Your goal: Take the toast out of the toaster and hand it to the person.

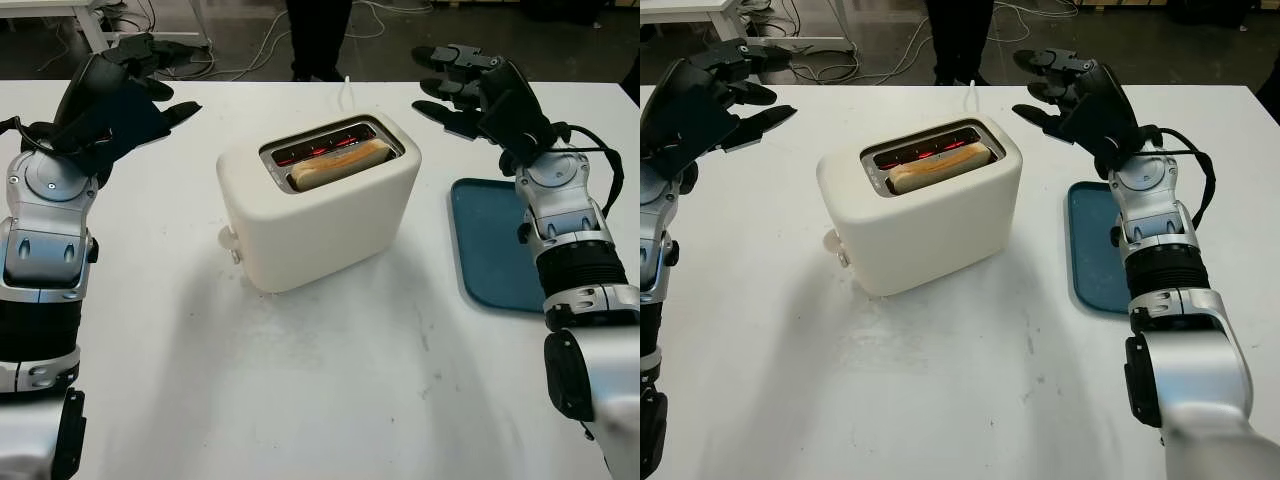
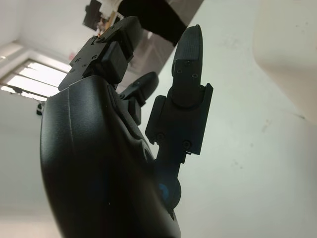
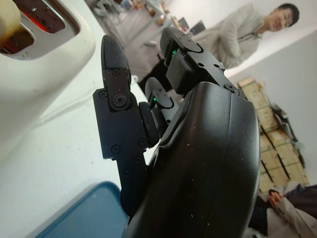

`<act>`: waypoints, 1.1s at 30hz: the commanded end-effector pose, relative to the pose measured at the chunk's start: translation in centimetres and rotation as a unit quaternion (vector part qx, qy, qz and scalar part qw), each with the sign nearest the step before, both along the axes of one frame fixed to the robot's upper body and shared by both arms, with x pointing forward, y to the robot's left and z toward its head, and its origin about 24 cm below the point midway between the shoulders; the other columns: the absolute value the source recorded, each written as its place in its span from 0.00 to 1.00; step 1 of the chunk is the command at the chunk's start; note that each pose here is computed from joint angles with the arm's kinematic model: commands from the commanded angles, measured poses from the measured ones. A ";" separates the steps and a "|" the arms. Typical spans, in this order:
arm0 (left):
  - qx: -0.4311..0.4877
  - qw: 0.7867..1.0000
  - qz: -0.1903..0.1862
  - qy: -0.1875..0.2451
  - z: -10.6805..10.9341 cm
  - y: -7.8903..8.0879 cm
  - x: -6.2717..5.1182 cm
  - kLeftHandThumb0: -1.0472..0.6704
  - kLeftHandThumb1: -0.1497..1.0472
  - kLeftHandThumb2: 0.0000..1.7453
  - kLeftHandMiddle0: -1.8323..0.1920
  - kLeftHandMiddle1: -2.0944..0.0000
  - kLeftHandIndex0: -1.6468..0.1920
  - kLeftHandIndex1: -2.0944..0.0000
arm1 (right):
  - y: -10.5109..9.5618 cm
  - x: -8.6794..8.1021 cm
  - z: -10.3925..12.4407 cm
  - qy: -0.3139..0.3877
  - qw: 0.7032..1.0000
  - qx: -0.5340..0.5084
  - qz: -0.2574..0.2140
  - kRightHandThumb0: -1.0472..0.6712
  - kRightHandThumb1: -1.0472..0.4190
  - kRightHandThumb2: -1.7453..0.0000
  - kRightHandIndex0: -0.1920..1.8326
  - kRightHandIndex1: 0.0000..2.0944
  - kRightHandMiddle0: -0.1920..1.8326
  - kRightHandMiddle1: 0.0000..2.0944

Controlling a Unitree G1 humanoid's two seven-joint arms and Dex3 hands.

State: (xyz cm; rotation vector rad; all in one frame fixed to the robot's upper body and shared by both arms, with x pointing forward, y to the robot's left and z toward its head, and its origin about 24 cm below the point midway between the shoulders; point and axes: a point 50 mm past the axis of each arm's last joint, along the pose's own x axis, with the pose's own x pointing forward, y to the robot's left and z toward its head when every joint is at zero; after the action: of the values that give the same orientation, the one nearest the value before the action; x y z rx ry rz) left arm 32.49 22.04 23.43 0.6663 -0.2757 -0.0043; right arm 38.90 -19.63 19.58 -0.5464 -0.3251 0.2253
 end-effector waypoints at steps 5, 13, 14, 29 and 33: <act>-0.011 1.000 0.027 0.001 -0.1 0.6 -1.2 0.35 0.89 0.12 0.81 0.56 0.68 0.82 | -0.3 -0.8 -0.5 0.008 1.000 0.023 -0.002 0.34 0.09 0.91 0.36 0.00 0.34 0.00; -0.008 0.999 0.034 0.006 0.0 0.3 -1.7 0.38 0.89 0.13 0.80 0.60 0.69 0.83 | -0.1 -0.9 -0.5 0.011 1.000 0.028 -0.004 0.34 0.09 0.91 0.36 0.00 0.33 0.00; -0.006 0.999 0.034 0.005 0.0 0.2 -1.7 0.38 0.89 0.13 0.80 0.60 0.68 0.84 | -0.1 -0.9 -0.5 0.010 1.000 0.026 -0.004 0.34 0.09 0.91 0.36 0.00 0.33 0.00; -0.004 0.999 0.031 0.003 0.1 0.0 -1.3 0.36 0.89 0.12 0.78 0.62 0.66 0.85 | -0.1 -1.0 -0.6 0.012 1.000 0.015 -0.005 0.34 0.09 0.91 0.35 0.00 0.33 0.00; 0.002 1.000 0.026 0.000 0.1 0.0 -1.1 0.35 0.89 0.12 0.77 0.61 0.65 0.85 | 0.0 -1.0 -0.6 0.015 1.000 0.014 -0.007 0.35 0.09 0.90 0.35 0.00 0.33 0.00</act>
State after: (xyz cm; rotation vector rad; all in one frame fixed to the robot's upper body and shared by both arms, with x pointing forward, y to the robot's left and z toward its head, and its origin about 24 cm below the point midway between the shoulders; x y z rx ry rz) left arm 31.31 22.19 23.23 0.6541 -0.2381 0.0422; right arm 37.98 -19.53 19.21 -0.5166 -0.3083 0.2221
